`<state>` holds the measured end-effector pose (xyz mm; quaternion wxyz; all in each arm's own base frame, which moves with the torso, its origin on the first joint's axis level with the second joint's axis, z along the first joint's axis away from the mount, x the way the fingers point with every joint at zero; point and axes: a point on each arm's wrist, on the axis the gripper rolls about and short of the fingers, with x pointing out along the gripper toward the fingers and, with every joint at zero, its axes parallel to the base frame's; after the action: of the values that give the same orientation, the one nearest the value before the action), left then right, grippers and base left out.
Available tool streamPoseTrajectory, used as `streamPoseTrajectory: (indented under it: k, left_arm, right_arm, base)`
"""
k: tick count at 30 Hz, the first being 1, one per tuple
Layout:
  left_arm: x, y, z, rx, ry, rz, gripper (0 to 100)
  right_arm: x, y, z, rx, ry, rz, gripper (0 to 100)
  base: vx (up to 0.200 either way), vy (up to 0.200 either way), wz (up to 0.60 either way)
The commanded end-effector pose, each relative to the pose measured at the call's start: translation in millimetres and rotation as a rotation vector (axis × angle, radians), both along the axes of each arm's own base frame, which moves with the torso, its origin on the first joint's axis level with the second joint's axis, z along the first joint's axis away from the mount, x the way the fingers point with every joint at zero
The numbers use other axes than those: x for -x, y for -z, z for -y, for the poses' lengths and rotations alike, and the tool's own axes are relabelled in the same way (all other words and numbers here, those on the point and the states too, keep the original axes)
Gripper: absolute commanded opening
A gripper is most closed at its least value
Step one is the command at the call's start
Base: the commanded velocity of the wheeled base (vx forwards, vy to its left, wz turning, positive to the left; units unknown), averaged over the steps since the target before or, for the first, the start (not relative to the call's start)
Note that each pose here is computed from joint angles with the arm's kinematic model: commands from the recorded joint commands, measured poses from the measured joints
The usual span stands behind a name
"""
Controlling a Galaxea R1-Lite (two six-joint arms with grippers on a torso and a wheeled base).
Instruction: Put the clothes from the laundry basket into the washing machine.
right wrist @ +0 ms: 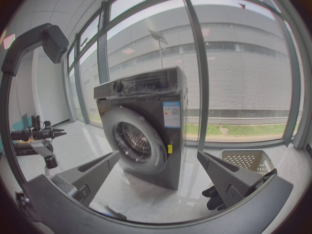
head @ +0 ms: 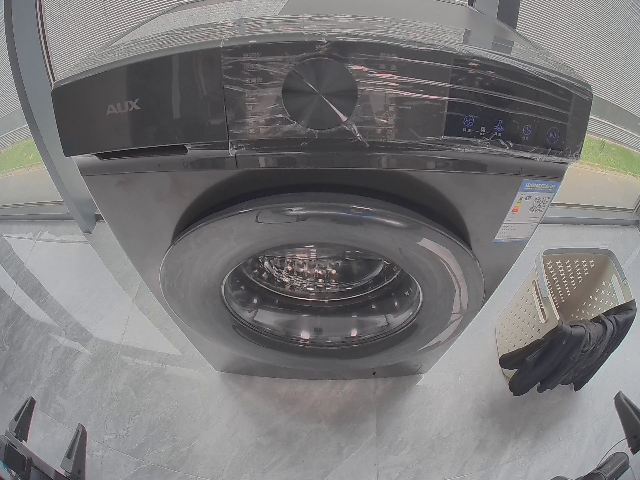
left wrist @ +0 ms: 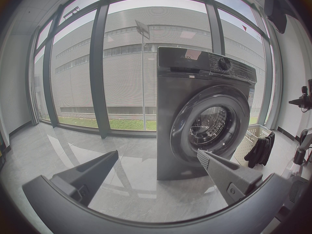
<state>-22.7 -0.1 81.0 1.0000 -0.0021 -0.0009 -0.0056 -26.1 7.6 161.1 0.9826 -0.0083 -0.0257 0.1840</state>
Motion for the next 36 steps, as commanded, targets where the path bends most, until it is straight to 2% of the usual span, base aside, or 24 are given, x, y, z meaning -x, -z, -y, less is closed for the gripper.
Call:
streamPoseTrajectory:
  k: [1,4,5,9,14,18,20,28,36]
  left_arm:
    - [0.1,5.2,0.0,-0.001,-0.001,0.001,100]
    - [0.1,5.2,0.0,0.000,-0.001,0.001,100]
    - [0.1,5.2,0.0,0.000,-0.001,0.001,100]
    - [0.1,5.2,0.0,0.000,-0.001,0.001,100]
    - [0.1,5.2,0.0,0.000,-0.001,0.001,100]
    - [0.1,5.2,0.0,0.002,0.001,0.001,100]
    - [0.1,5.2,0.0,0.002,0.001,0.001,100]
    - [0.1,5.2,0.0,0.002,0.001,0.001,100]
    - [0.1,5.2,0.0,0.002,0.001,0.001,100]
  right_arm:
    - [-50.7,-4.7,-3.8,0.093,-0.157,-0.263,100]
    - [-62.6,-5.8,-5.2,0.117,-0.183,-0.285,100]
    - [-80.7,-6.3,-7.3,0.127,-0.197,-0.327,100]
    - [-107.5,-7.7,-10.7,0.131,-0.212,-0.349,100]
    - [-136.1,-2.6,-23.3,0.132,-0.295,-0.414,100]
    - [-152.0,1.7,-30.8,0.131,-0.327,-0.434,100]
    - [-155.9,2.8,-32.7,0.132,-0.333,-0.436,100]
    - [-173.5,7.7,-42.7,0.115,-0.348,-0.449,100]
    - [-190.5,16.5,-50.3,0.128,-0.313,-0.464,100]
  base:
    - [0.000,0.000,0.00]
    - [0.000,0.000,0.00]
    - [0.000,0.000,0.00]
    - [0.000,0.000,0.00]
    - [0.000,0.000,0.00]
    - [0.050,0.000,0.00]
    - [0.200,0.000,0.00]
    - [0.000,0.000,0.00]
    - [0.000,0.000,0.00]
